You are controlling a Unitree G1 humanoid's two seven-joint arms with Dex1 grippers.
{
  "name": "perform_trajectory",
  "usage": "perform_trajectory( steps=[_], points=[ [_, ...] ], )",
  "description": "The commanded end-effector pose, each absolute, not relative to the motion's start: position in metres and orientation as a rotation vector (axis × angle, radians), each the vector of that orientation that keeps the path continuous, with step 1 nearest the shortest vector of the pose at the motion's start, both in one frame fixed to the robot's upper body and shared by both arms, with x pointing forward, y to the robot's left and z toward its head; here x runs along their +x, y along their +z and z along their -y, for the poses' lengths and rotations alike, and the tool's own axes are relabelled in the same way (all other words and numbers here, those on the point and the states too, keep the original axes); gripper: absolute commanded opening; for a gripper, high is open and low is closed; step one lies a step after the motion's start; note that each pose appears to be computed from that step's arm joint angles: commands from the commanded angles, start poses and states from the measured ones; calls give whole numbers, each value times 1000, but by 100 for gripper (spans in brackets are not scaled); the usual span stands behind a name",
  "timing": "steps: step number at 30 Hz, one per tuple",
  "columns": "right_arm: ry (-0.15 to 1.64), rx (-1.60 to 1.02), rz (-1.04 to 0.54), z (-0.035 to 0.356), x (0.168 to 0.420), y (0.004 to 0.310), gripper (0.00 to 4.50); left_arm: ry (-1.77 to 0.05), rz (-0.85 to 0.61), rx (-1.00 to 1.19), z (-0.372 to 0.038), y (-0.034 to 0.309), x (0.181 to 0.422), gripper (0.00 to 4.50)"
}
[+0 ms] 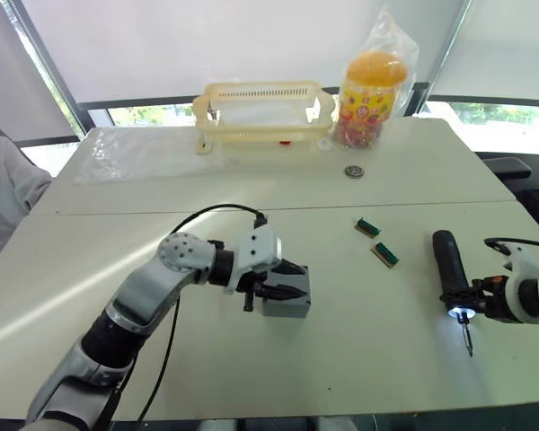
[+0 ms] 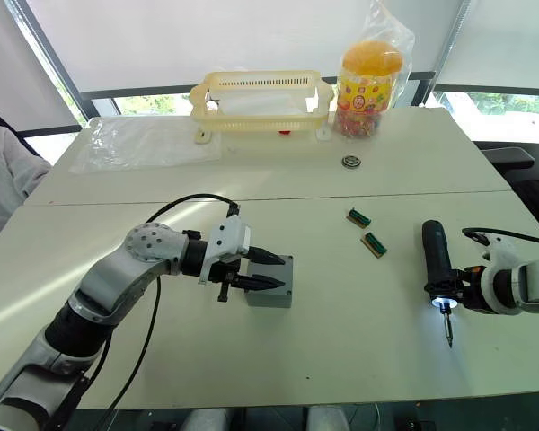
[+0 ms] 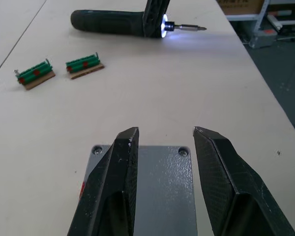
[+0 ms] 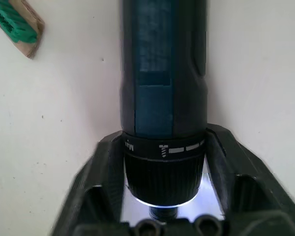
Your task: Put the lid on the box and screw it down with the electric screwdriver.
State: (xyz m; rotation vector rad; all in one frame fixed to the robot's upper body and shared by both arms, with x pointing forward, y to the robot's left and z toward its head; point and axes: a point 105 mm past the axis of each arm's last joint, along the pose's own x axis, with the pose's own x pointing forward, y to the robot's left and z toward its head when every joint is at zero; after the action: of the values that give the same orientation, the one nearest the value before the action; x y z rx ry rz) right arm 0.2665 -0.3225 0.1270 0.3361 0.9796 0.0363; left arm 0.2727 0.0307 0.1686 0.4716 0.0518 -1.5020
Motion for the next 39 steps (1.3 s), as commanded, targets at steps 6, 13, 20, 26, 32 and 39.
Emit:
perform_trajectory(
  steps=[6,13,20,26,32,39],
  points=[
    [14,233,-878,330,277,135,447,-1416,-17,400,-42,183,286,175],
    [309,-115,-257,293,317,235,447,-1126,-13,301,-94,205,330,175],
    [863,-307,-130,168,272,183,447,-1032,-227,367,-132,141,331,175],
    [904,-326,-198,149,258,127,447,-1046,-270,391,-122,111,321,175],
    [1021,-196,-298,131,236,108,447,-1117,-263,397,-98,103,316,175],
    [1105,-146,-351,105,231,96,447,-1160,-240,459,-84,104,326,175]
  ],
)
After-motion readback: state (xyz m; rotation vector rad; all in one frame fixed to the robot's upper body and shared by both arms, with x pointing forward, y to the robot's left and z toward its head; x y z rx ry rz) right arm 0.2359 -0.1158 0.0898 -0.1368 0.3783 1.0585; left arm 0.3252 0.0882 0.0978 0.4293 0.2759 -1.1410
